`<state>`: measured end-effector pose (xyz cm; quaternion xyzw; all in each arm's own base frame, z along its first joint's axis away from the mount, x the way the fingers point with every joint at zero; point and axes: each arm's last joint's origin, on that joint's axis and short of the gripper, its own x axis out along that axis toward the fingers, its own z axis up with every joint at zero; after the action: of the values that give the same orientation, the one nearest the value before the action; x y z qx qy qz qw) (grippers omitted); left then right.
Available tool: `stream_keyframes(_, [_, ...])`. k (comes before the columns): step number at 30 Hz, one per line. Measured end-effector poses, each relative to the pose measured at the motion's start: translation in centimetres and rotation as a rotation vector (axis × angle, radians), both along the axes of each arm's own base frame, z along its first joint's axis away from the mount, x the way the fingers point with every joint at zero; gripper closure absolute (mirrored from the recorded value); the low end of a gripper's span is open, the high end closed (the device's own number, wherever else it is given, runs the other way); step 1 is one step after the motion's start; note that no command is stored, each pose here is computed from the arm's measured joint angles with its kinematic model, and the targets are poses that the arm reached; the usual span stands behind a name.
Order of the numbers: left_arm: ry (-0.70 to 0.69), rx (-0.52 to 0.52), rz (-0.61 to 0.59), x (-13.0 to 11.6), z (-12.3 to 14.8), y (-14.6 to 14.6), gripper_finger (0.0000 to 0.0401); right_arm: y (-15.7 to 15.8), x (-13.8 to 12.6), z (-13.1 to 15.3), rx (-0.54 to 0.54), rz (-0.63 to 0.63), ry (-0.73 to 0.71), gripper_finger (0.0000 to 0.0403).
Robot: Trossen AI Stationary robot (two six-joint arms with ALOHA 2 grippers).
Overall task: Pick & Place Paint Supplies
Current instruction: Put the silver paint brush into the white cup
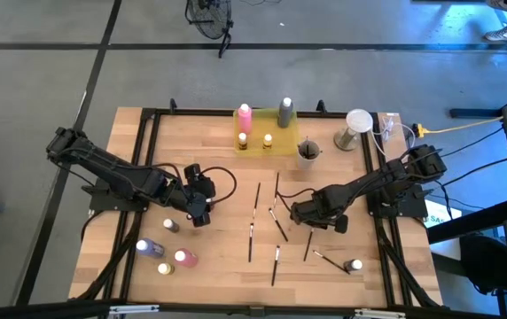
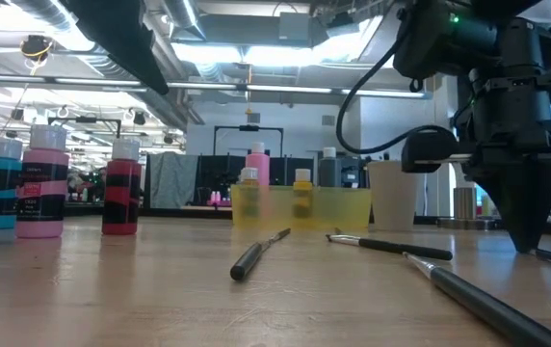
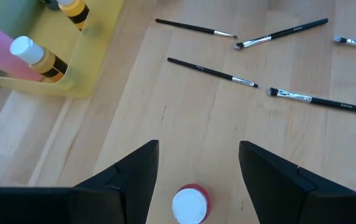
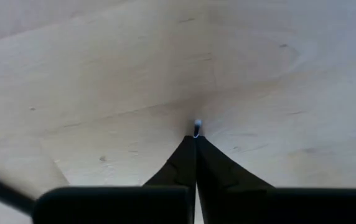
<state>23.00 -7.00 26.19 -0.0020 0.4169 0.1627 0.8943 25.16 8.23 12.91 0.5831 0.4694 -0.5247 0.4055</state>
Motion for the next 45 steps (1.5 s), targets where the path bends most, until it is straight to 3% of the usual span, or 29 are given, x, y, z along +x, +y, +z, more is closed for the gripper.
stream_keyframes(20, [0.0, 0.0, 0.0, 0.0, 0.0, 0.0, 0.0183, 0.46, 0.21, 0.23, -0.036, 0.137, -0.051, 0.0403])
stream_keyframes(45, [0.0, 0.0, 0.0, 0.0, 0.01, 0.0, 0.0183, 0.34, 0.59, 0.1, 0.018, 0.085, -0.069, 0.0392])
